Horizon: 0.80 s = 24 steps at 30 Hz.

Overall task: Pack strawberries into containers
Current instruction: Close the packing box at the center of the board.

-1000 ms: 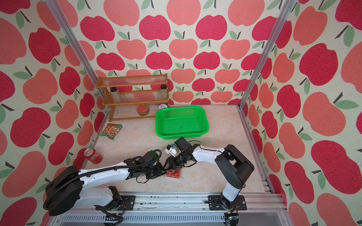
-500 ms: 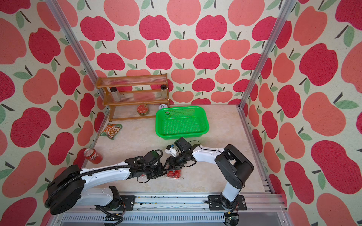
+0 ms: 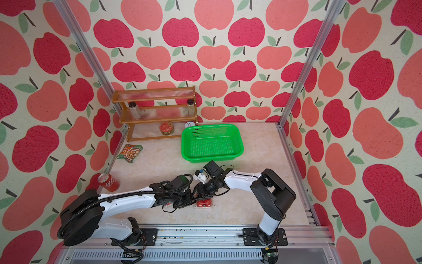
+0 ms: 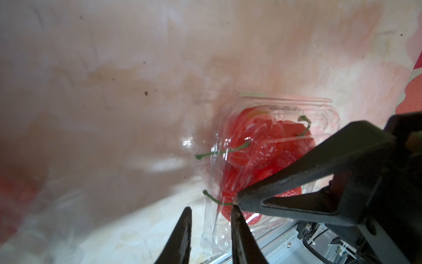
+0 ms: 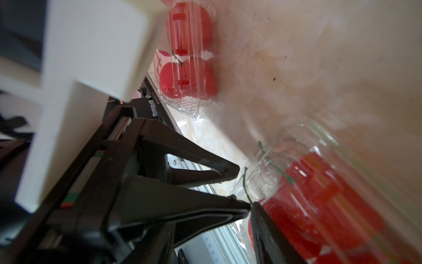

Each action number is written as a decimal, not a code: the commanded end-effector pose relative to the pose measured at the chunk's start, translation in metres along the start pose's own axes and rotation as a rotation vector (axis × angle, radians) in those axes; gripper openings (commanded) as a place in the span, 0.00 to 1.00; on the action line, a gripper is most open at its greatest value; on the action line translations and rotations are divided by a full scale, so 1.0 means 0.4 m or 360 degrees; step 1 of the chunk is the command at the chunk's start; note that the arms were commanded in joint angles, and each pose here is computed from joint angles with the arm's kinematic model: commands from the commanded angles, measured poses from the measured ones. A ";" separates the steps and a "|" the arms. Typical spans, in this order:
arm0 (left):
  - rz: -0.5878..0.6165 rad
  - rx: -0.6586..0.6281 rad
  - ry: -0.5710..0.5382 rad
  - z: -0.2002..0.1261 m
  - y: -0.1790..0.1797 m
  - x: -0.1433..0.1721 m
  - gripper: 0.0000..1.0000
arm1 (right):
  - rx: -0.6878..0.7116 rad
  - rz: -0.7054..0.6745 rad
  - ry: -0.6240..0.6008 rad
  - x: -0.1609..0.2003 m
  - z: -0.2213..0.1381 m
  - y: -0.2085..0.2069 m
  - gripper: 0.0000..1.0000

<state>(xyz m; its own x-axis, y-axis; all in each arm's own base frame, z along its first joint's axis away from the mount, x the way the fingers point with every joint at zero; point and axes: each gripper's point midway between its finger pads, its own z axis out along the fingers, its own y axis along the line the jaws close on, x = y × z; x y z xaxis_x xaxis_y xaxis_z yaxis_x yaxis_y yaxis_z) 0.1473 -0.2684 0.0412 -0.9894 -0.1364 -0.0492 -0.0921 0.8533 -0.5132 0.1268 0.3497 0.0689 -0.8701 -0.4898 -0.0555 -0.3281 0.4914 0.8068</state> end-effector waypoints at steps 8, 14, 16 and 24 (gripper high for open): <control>0.0051 -0.0229 0.0116 0.009 0.073 0.048 0.28 | 0.0106 0.0041 -0.0327 -0.057 -0.154 0.010 0.56; 0.0064 -0.0238 0.0116 0.010 0.068 0.047 0.27 | 0.0258 0.0182 -0.0405 0.015 -0.224 -0.023 0.60; 0.0071 -0.0241 0.0118 0.009 0.066 0.047 0.27 | 0.0307 0.0230 -0.0401 0.056 -0.236 -0.037 0.62; 0.0097 -0.0245 0.0130 0.016 0.059 0.044 0.27 | 0.0365 0.0433 -0.0292 0.188 -0.211 -0.117 0.65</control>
<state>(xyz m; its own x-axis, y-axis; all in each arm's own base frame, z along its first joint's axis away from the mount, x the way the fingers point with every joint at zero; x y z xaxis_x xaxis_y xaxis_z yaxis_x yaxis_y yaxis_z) 0.1425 -0.2745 0.0428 -0.9962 -0.0706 -0.0518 -0.0370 0.8752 -0.4824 0.1229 0.2455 0.0947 -0.9737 -0.2185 -0.0640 -0.2006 0.6898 0.6957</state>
